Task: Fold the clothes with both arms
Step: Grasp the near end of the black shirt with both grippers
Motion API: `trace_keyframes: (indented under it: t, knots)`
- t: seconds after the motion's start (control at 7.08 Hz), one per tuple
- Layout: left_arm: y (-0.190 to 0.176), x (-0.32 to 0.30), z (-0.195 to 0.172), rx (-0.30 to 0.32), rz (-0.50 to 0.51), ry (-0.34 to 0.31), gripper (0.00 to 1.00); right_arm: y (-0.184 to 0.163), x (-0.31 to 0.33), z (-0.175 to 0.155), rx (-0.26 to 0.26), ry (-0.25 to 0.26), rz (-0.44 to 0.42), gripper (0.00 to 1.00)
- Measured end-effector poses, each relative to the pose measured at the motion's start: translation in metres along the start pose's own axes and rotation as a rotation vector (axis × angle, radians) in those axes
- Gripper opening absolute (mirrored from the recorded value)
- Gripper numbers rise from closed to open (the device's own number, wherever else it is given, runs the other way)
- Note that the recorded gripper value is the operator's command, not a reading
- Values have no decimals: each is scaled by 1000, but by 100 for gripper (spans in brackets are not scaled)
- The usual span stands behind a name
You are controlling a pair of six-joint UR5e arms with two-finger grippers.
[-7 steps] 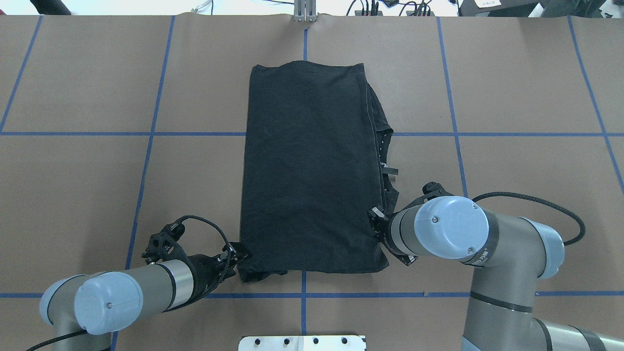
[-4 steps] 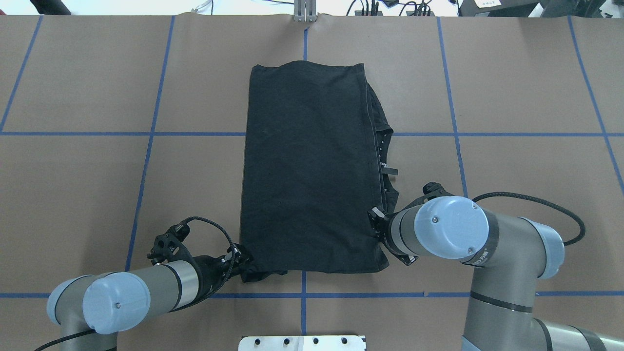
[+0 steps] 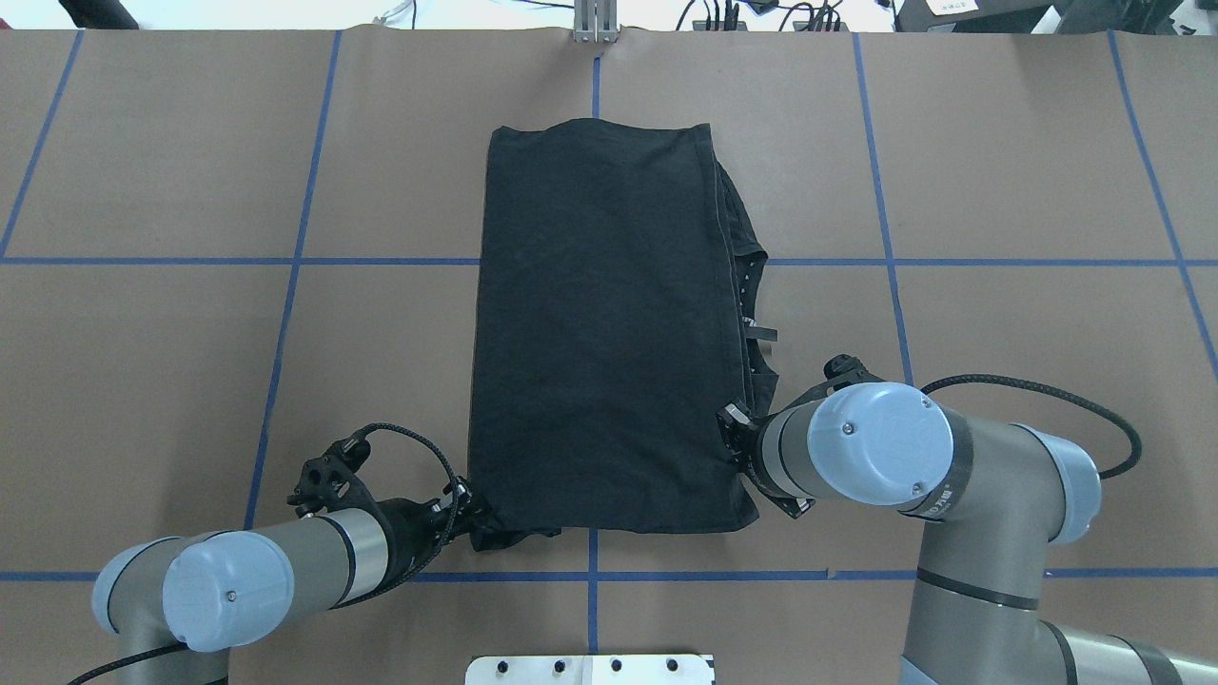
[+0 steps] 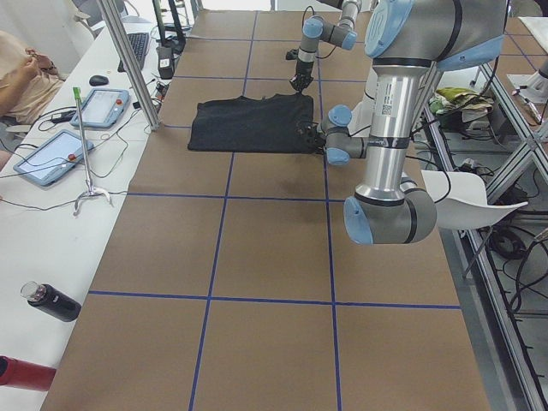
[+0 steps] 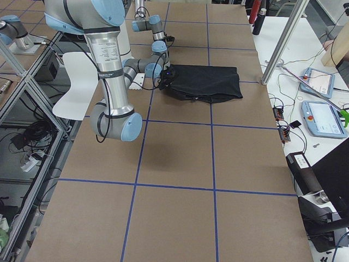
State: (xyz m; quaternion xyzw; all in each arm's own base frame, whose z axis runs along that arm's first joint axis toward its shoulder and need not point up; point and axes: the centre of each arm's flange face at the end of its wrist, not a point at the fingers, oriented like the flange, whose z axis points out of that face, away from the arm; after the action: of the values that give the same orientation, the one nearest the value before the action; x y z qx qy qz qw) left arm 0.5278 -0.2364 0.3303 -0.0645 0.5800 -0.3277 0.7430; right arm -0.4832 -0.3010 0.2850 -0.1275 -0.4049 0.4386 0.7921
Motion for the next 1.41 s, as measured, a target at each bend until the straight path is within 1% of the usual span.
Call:
trace_keyframes:
  t: [0.28,0.42,0.56,0.71,1.41]
  knots:
    - [0,-1,0,0,1,-2,60,0,0,0,0,0,0,0]
    - [-1,-2,-1,1,2,-3,52,0,0,0,0,0,0,0]
    - [-1,-2,-1,1,2,-4,47,0,0,0,0,0,0,0]
    - [-1,-2,0,1,2,-5,45,0,0,0,0,0,0,0]
    - [4,-7,1,-5,3,-14,47,1,-1,0,-1,-1,0,0]
